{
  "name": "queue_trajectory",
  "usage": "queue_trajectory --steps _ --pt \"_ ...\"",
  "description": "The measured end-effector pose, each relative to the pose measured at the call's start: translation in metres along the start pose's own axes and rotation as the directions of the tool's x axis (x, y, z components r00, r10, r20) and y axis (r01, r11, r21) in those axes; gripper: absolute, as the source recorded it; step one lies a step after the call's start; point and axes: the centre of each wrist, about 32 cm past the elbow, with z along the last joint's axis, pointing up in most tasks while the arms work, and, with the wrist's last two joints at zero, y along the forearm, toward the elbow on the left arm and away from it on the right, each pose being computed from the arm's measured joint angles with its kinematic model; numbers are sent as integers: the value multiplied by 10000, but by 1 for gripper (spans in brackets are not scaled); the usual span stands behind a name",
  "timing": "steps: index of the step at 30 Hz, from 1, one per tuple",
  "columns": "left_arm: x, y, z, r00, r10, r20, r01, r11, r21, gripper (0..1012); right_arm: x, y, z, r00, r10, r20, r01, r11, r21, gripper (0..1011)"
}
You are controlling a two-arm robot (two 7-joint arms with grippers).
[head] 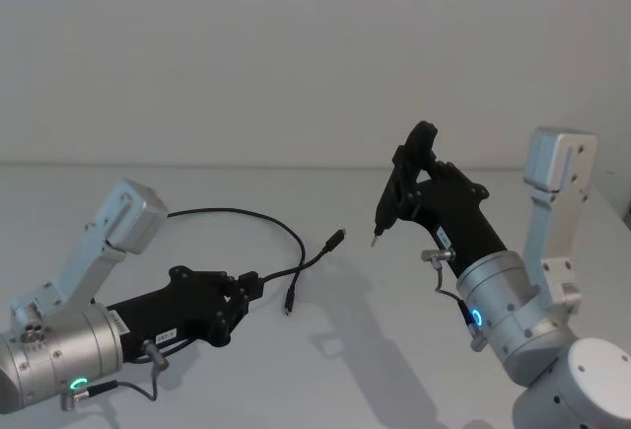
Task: Pick up the data cable with the one hand.
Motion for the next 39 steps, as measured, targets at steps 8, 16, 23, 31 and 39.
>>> queue_trajectory --steps 8,16,23,31,39 --pt "0 0 0 10000 0 0 0 10000 0 40 -36 -4 -1 9997 257 -39 -256 9994 217 279" --pt "0 0 0 10000 0 1 0 10000 1 40 -67 0 -27 9988 486 2 -486 9981 390 279" --pt "0 0 0 10000 1 1 -1 10000 0 40 -78 49 -66 9979 645 22 -646 9969 443 279" --pt "0 0 0 10000 1 1 -1 10000 0 40 -83 111 -98 9977 674 10 -674 9968 422 279" --pt "0 0 0 10000 1 1 -1 10000 1 40 -87 206 -120 9992 406 -33 -405 9986 352 279"
